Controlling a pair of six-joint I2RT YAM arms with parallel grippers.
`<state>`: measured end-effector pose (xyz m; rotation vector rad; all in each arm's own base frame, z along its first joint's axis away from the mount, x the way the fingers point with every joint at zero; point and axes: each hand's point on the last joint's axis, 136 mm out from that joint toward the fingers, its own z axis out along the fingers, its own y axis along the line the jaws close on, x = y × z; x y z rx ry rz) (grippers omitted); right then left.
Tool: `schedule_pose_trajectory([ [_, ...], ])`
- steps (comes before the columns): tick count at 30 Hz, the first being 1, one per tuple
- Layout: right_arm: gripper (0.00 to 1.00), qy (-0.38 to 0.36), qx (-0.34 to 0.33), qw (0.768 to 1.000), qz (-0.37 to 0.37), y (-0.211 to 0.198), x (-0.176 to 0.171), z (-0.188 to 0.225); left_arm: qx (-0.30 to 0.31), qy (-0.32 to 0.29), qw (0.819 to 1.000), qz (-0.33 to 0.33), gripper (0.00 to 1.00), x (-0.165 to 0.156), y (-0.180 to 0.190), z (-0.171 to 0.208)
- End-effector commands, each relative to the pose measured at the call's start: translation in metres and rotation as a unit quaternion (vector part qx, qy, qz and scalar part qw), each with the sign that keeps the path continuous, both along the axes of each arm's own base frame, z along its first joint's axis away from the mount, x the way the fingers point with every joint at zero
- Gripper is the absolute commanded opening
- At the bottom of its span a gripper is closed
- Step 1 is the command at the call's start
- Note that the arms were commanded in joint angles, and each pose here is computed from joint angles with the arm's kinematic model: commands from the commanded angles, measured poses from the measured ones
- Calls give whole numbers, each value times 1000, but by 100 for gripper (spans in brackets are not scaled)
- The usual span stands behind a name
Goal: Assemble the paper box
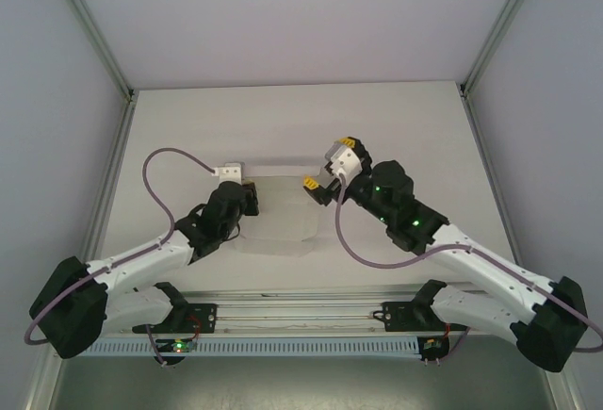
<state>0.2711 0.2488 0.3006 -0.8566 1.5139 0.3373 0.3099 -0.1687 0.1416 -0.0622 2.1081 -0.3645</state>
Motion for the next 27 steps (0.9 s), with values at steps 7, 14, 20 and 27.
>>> schedule_pose_trajectory([
  [7,90,76,-81,987,119,16,-36,-45,23,53,998,40,0,-1,12,-12],
  [14,80,40,-120,987,95,12,-13,-67,22,52,998,1,0,-5,2,-11],
  [20,65,-20,-198,976,83,20,6,-78,26,65,997,-15,0,-9,-1,-14],
  [27,32,-42,-259,965,21,22,32,-89,25,77,997,-15,0,-13,0,-14],
])
